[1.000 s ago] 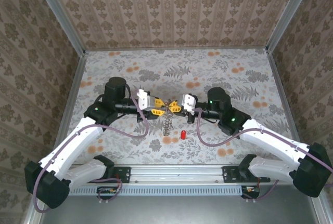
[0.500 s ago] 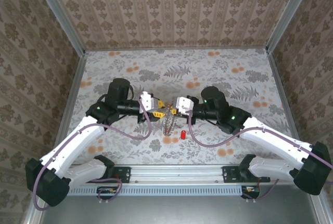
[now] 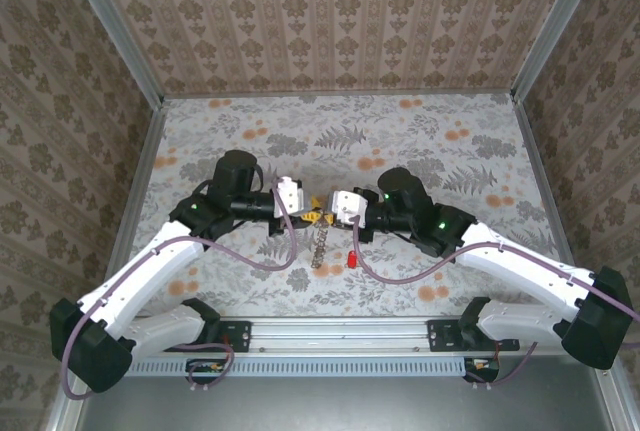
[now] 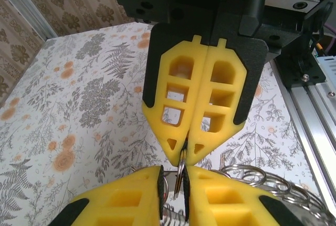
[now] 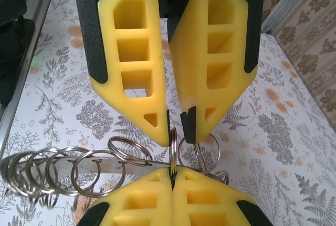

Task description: Put the keys on the keyring

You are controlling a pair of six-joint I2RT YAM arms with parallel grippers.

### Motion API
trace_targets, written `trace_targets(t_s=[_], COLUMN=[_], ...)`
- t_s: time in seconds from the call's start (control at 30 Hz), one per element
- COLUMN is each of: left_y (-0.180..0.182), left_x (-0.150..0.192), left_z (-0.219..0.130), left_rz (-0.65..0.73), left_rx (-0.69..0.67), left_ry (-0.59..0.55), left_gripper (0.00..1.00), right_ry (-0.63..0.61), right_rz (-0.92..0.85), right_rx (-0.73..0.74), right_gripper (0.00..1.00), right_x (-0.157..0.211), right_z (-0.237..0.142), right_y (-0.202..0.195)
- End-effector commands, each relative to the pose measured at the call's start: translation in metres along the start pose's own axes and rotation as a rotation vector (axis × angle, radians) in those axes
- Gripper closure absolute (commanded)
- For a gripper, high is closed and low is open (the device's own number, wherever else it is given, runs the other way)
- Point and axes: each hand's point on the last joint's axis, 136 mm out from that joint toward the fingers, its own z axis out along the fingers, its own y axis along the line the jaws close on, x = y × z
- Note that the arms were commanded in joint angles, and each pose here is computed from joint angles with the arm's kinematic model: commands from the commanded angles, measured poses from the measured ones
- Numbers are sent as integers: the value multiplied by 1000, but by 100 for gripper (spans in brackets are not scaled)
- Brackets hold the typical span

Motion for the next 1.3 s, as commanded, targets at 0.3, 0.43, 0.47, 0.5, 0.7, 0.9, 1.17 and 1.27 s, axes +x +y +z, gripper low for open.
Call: trace_targets(t_s=[0.3,0.43,0.47,0.5,0.7,0.9,1.17,1.27], left_y=[-1,1,1,2,4,-3,-7,-6], left_x=[0,-10,-15,-21,-50,-60,-67,-68], left_z=[11,4,1,-2,-22,-27,-28,-28], left_rz=[55,69,66,65,75,107,130,138], left_rx=[21,-2,-3,-5,-6,15,29,15], left_ry=[84,37,2,-34,-234,-322,-393,-409], left_gripper=[100,100,100,100,100,100,100,100], right_ry=[-62,-79,-97,-115,-253,-316,-410,-423], right_rz=[-36,-27,-16,-4,67,69,53,60], right_rx=[33,53,61,63,61,37,18,2], right_gripper=[100,100,100,97,83,79,78,78], right_x=[-29,-25,-25,-24,-28,-36,-56,-58], right_z=[-5,-9,-11,-14,-26,-30,-39,-39], right_y=[-10,-11,-11,-11,-12,-9,-9,-7])
